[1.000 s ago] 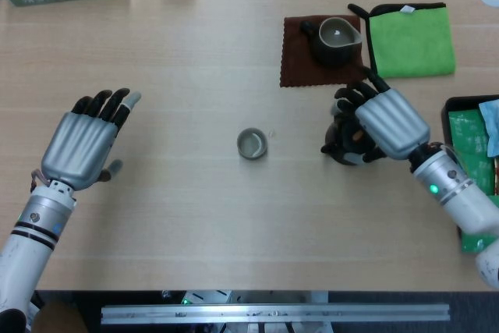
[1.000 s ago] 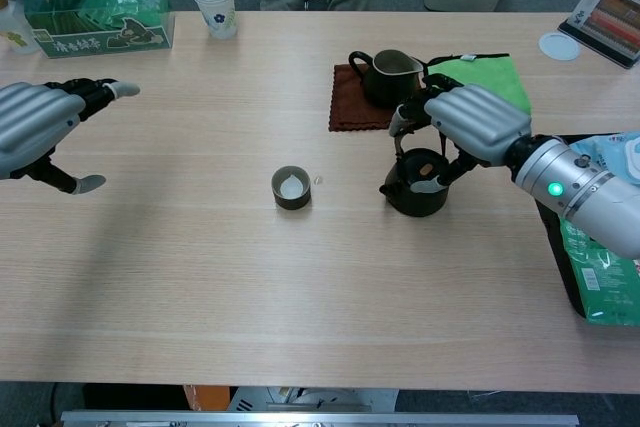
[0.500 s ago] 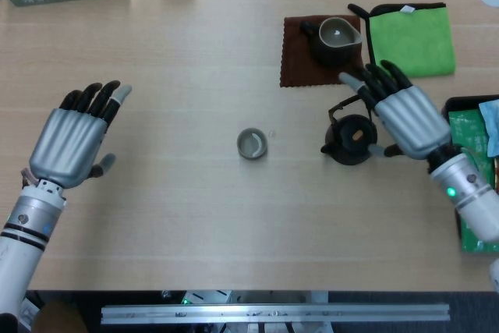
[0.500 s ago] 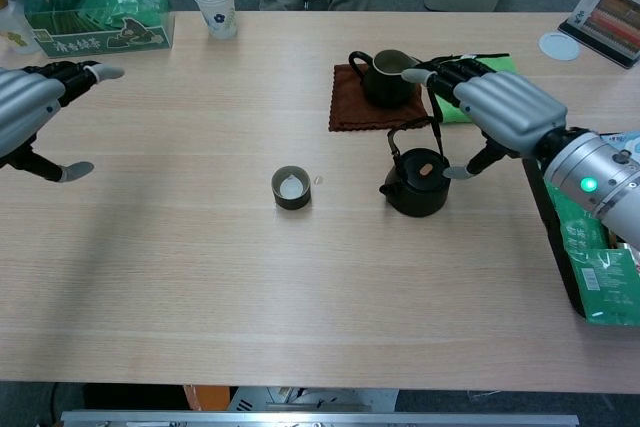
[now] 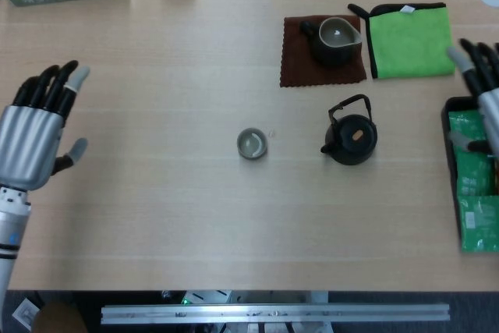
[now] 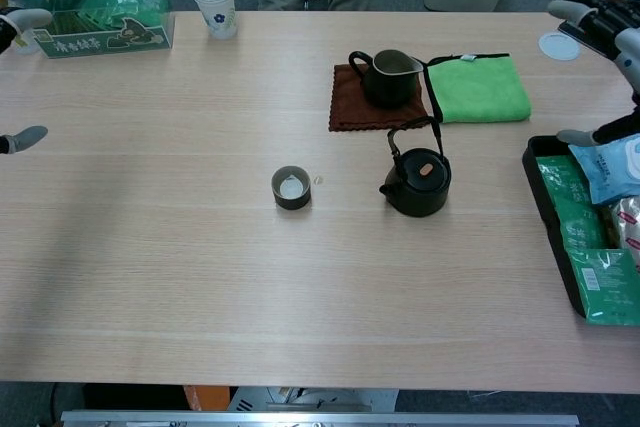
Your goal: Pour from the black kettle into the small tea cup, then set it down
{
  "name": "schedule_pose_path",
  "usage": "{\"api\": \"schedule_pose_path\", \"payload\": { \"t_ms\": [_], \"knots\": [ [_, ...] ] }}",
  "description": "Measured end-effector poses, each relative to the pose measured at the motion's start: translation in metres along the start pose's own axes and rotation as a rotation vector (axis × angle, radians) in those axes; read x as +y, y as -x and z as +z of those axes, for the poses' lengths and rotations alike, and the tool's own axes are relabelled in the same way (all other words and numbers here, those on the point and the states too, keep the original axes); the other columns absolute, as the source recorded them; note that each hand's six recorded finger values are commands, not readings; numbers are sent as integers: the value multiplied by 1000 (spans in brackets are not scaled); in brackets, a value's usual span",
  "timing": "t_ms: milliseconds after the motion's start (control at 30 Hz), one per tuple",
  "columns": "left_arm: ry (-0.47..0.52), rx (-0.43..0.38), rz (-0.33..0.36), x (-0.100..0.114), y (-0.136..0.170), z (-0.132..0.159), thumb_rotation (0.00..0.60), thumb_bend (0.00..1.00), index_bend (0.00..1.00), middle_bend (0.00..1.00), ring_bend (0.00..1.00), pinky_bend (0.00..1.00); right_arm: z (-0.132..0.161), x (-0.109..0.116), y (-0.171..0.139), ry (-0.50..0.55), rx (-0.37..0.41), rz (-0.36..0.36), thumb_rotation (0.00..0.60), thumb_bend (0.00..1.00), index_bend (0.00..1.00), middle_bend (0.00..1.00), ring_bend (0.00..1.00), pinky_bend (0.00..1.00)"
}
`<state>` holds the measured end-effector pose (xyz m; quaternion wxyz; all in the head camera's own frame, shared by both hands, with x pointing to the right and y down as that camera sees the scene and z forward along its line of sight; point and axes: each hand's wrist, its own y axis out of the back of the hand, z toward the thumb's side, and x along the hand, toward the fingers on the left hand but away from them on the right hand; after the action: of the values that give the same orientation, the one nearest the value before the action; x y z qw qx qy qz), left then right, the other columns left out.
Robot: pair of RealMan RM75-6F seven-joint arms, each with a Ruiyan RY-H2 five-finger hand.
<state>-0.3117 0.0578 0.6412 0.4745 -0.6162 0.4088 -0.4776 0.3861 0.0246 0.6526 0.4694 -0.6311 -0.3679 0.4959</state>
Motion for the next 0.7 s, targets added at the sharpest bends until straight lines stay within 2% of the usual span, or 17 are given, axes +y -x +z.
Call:
{"api": "schedule_pose_path", "payload": {
  "t_ms": [167,333,500,700],
  "knots": [
    [-20,55,54,6,15,-19,600,232,7,90,103,192,-32,11,-34,-9,-99,-33,600,0,0,59,0,0],
    [-38,83,32,4,34,-27,600,232,7,90,103,192,-53,15,-63,5,-176,-48,600,0,0,63,0,0],
    [-48,110,24,6,51,-32,600,232,8,90,103,192,-63,14,-79,17,-203,-56,600,0,0,64,0,0],
    [-46,135,20,9,66,-35,600,232,8,91,103,192,-61,13,-80,24,-186,-57,600,0,0,64,0,0]
  ]
}}
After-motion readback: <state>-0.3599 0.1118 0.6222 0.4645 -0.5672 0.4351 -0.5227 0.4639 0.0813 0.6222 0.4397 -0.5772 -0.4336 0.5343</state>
